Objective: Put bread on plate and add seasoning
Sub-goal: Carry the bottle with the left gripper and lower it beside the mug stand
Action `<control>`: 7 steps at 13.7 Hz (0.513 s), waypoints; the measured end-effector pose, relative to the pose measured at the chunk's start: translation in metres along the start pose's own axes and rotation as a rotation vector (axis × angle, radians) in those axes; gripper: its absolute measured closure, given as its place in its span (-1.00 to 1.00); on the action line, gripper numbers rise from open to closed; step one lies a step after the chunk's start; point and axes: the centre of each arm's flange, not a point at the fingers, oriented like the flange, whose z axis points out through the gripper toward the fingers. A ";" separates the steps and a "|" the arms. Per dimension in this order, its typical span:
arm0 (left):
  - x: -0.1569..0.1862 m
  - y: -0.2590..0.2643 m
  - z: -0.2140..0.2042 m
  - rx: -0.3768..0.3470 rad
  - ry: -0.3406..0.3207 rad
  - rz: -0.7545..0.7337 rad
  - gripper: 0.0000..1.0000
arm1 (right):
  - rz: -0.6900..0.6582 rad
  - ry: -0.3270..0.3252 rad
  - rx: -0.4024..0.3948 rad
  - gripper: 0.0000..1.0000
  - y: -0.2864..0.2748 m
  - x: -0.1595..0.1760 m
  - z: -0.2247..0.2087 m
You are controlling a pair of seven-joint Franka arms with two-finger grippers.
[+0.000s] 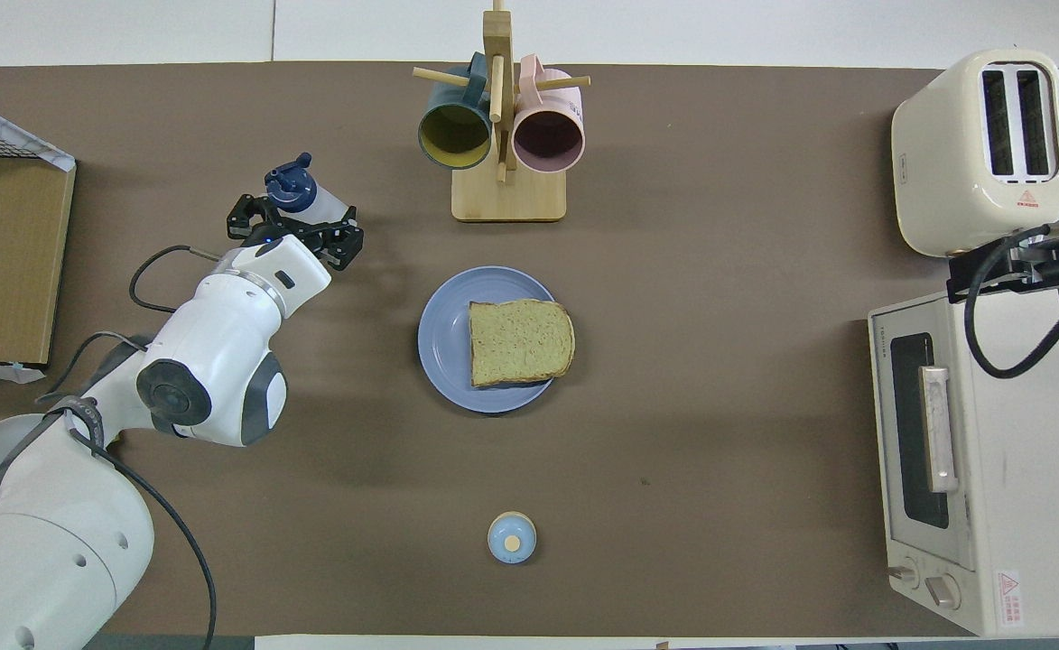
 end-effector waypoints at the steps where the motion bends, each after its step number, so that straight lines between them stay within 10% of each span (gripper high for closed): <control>1: -0.004 0.000 0.000 -0.001 -0.008 0.000 -1.00 | 0.000 0.000 0.000 -1.00 0.000 0.000 0.000; 7: -0.021 0.002 -0.005 -0.004 -0.038 -0.002 -1.00 | 0.000 0.000 0.000 -1.00 0.000 0.000 0.000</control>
